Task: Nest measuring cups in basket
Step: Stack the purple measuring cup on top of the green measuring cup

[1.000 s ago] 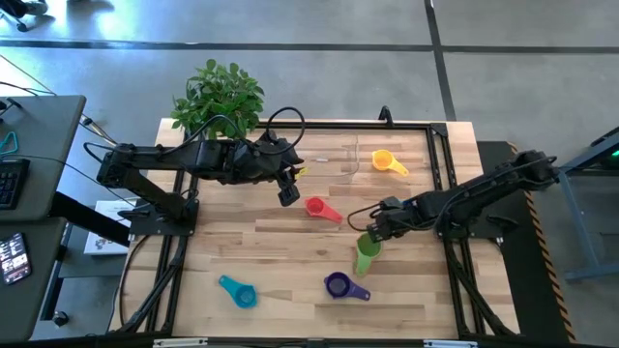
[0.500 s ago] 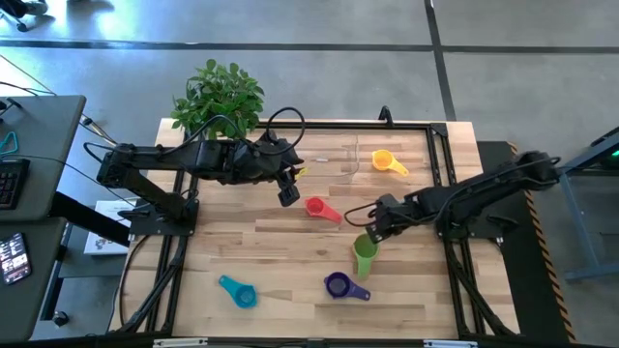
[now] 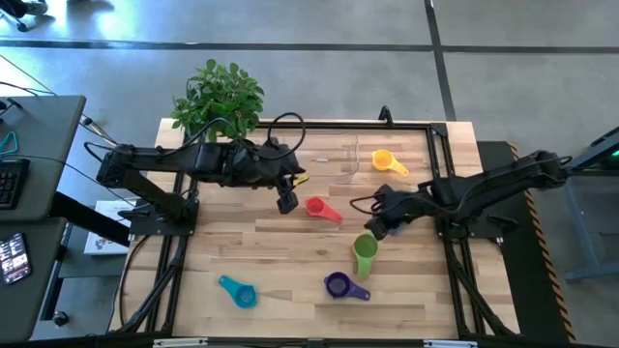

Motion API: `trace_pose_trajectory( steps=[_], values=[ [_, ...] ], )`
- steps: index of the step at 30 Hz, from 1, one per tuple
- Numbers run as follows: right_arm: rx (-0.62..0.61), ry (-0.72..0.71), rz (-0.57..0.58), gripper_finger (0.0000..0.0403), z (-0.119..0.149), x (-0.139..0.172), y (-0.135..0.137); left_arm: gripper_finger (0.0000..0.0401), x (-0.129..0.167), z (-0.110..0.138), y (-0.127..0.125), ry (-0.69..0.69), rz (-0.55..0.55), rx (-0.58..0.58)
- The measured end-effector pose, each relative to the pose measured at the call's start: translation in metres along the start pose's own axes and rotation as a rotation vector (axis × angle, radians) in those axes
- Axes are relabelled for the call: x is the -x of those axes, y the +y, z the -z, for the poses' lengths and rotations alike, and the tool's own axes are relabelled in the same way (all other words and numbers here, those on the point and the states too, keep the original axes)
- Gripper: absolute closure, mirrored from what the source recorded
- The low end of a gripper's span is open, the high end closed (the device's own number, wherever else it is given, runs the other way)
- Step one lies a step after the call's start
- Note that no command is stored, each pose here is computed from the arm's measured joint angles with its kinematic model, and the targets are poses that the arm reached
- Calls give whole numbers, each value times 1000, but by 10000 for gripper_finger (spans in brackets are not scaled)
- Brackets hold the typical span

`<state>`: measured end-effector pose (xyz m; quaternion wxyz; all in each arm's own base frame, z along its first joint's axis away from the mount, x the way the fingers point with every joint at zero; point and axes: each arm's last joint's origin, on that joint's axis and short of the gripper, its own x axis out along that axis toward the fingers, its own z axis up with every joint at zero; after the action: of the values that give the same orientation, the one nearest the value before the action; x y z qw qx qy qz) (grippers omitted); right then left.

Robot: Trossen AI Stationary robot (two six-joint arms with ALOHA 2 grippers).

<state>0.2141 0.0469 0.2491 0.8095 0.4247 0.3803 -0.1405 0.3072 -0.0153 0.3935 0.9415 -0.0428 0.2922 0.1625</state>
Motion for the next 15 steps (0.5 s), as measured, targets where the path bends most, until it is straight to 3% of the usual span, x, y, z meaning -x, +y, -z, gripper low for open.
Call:
trace_pose_trajectory(
  steps=[7,15],
  values=[
    [127,-160,-268,324,-14,5,26,311,20,0,-6,-41,29,17],
    [227,-372,-392,324,-32,13,39,311,51,-1,-7,-94,73,41]
  ],
)
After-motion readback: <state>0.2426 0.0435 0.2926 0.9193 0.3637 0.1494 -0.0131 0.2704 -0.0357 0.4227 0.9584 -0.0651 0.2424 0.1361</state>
